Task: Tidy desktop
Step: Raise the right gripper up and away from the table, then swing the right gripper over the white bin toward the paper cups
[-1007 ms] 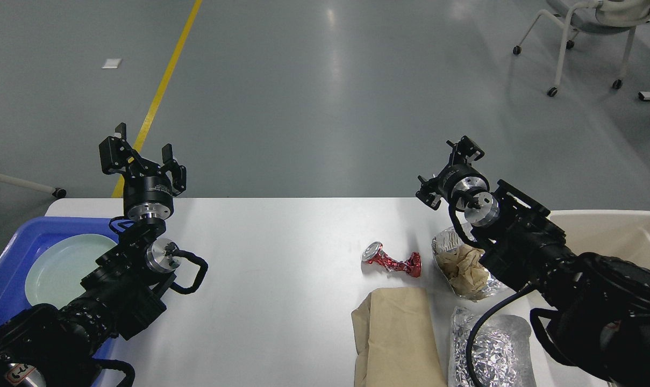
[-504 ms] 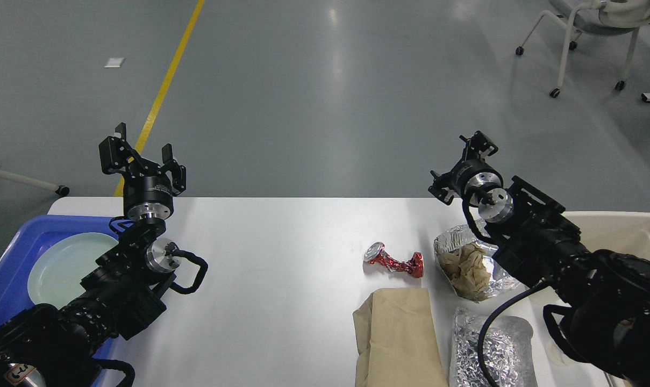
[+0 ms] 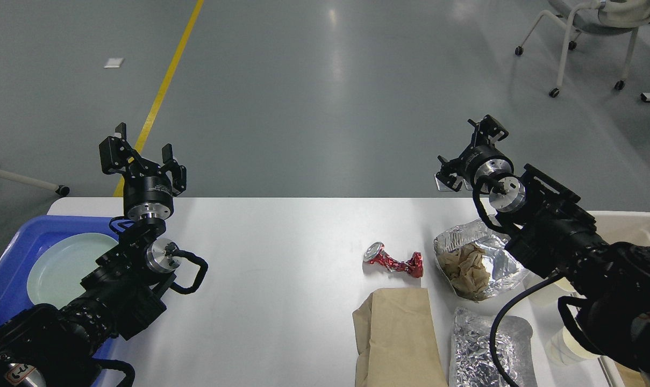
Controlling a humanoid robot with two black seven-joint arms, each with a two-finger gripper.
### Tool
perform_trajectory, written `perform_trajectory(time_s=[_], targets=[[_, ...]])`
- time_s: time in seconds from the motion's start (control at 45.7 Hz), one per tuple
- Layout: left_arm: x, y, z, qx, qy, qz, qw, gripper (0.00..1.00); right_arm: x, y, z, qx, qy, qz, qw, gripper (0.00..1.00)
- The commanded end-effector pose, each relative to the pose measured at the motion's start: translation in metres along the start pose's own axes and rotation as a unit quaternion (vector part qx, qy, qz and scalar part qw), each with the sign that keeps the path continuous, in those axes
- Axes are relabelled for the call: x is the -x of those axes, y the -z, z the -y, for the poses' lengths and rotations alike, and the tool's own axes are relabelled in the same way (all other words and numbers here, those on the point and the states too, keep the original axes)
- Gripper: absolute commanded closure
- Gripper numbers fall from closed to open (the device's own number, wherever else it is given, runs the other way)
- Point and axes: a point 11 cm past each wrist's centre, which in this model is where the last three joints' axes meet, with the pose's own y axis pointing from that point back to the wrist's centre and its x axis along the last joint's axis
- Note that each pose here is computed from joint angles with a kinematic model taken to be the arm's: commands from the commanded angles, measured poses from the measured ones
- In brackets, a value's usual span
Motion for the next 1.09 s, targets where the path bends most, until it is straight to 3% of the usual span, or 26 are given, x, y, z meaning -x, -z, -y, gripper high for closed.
perform_trajectory(time_s=[0.0,0.219,0.438,0.723,0.898,1.073], targets=[[0.000,0.000,0.000,0.000,0.000,0.000,1.000,0.00,0.003,0.015,-0.004,0.005,0.027,-0.048,0.998,0.00],[0.000,0.000,0.000,0.000,0.000,0.000,1.000,0.00,0.035,0.041,-0.006,0.017,0.060,-0.192,0.979,0.00],[0.000,0.000,0.000,0.000,0.000,0.000,1.000,0.00,0.079,0.098,-0.026,0.023,0.093,-0.389,0.916,0.00],[0.000,0.000,0.000,0.000,0.000,0.000,1.000,0.00,0.131,0.150,-0.068,0.061,0.131,-0.575,0.805,0.00],[0.000,0.000,0.000,0.000,0.000,0.000,1.000,0.00,0.168,0.168,-0.101,0.110,0.208,-0.624,0.745,0.00],[0.000,0.000,0.000,0.000,0.000,0.000,1.000,0.00,0.197,0.173,-0.140,0.142,0.214,-0.720,0.645,0.00]])
